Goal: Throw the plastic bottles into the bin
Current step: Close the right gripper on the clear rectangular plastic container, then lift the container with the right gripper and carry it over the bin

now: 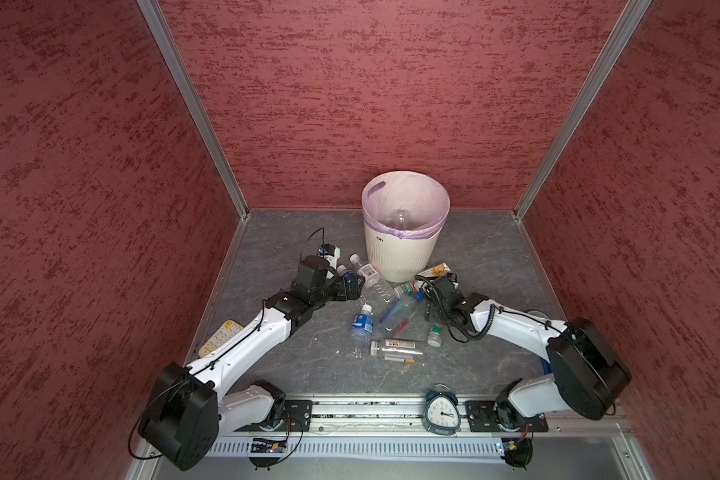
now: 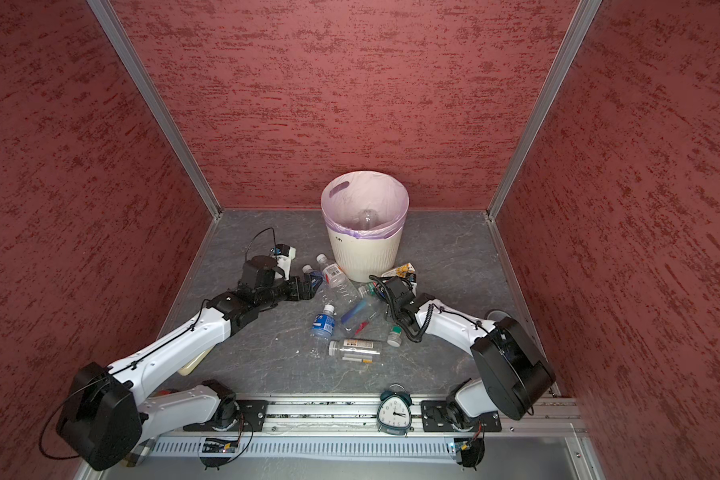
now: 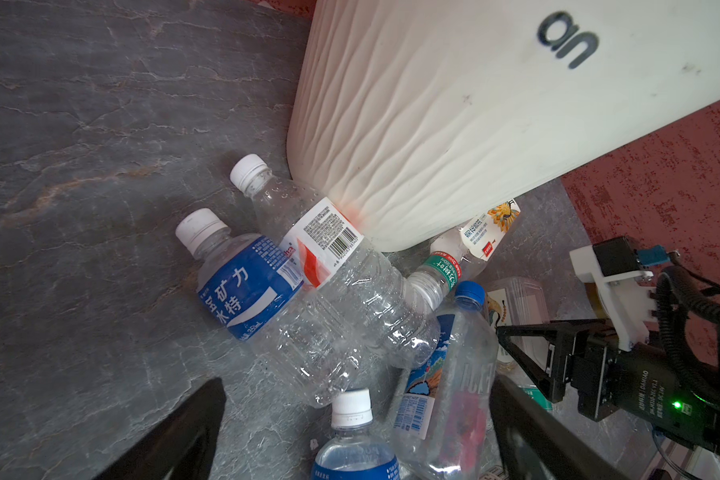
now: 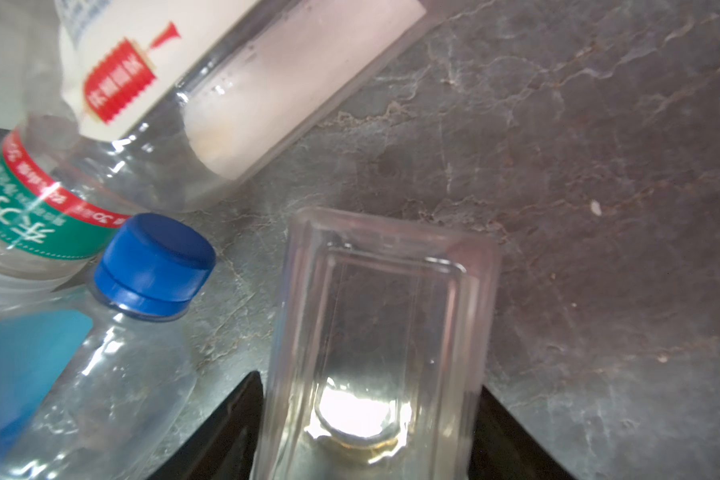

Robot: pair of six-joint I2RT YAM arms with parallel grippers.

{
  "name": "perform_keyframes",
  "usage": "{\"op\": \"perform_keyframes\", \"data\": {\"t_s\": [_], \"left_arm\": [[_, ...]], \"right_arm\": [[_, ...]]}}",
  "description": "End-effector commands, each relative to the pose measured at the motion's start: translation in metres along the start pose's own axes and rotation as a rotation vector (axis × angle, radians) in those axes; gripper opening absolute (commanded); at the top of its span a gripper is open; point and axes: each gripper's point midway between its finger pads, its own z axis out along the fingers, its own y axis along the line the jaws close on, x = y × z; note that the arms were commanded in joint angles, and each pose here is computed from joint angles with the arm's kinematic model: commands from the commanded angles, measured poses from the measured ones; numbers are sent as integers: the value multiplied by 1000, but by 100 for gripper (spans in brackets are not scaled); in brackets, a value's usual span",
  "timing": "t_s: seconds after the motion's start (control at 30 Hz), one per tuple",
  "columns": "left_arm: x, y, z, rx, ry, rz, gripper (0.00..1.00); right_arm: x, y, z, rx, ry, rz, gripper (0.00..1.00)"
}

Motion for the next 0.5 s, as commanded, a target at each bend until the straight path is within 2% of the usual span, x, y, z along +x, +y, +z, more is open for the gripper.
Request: {"op": "perform_keyframes", "data": {"t_s": [0.0, 0.47], "left_arm": [[4, 1, -3, -3, 9, 0, 99], [12, 4, 1, -2, 25, -17, 99]], "right_arm": [[-8, -4, 0, 37, -18, -7, 70], [-17, -7, -18, 9, -75, -8, 47]]}}
